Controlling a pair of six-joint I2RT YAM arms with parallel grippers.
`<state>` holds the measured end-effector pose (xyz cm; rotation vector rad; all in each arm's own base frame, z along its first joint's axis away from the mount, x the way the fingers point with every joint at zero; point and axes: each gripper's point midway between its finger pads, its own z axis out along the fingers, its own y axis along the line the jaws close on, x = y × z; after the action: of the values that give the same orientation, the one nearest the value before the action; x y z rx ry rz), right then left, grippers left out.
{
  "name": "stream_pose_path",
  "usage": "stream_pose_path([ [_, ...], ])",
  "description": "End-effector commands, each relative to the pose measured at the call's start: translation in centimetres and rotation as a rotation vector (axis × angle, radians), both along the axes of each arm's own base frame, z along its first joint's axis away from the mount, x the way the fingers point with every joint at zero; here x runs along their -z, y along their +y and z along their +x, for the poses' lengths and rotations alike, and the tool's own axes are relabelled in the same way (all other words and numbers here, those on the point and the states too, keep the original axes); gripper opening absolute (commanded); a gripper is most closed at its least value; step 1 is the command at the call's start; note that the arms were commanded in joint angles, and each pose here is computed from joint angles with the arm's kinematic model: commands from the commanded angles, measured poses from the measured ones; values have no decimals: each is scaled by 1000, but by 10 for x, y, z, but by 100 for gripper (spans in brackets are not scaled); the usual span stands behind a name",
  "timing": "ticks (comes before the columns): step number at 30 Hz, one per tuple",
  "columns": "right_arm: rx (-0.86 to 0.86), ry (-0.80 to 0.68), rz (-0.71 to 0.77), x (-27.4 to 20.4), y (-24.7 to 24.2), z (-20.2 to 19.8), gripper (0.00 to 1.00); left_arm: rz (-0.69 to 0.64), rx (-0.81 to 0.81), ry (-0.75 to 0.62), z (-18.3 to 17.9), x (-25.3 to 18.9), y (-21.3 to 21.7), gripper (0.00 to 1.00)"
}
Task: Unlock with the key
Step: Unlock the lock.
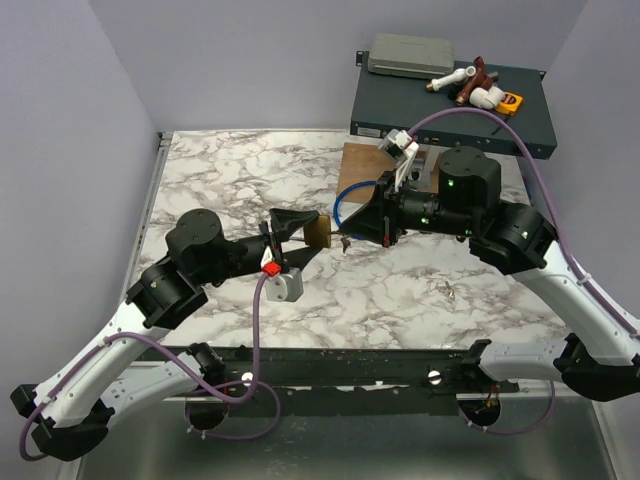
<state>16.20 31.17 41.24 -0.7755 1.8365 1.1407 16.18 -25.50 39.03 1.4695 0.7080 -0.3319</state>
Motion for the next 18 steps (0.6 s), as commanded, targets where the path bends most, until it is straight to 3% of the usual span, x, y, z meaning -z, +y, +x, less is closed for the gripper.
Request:
stream_pose_path([
  [1, -6, 30, -15, 18, 8, 3, 1, -167, -75, -90, 8, -59, 6, 0],
  [11, -28, 37, 15, 15, 16, 3, 1, -93, 67, -101, -18, -38, -6, 0],
  [18, -47, 54, 36, 15, 20, 0, 1, -81, 57, -153, -14, -37, -10, 0],
])
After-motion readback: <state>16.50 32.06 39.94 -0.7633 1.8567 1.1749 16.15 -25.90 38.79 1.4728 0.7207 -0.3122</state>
